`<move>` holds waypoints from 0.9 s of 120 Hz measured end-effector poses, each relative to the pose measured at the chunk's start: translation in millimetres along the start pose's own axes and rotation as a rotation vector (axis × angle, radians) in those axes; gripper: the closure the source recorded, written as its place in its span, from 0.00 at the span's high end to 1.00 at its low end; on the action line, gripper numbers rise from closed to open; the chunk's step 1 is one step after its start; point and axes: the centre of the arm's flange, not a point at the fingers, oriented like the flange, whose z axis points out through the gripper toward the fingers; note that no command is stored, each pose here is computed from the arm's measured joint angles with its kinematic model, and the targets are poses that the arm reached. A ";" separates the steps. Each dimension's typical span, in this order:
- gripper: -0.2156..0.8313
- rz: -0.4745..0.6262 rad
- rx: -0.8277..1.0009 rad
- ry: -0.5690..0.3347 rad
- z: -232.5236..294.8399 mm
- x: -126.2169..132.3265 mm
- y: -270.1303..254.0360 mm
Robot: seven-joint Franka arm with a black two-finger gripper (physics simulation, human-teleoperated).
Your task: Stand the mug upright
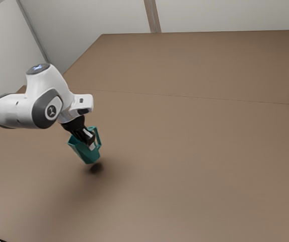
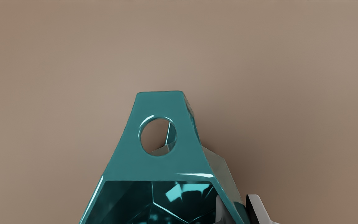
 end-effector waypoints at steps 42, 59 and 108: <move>0.06 -0.044 0.009 0.010 23.2 3.6 4.3; 0.06 -0.062 0.006 -0.003 30.9 1.8 5.1; 0.06 -0.091 0.008 -0.040 51.7 2.5 5.2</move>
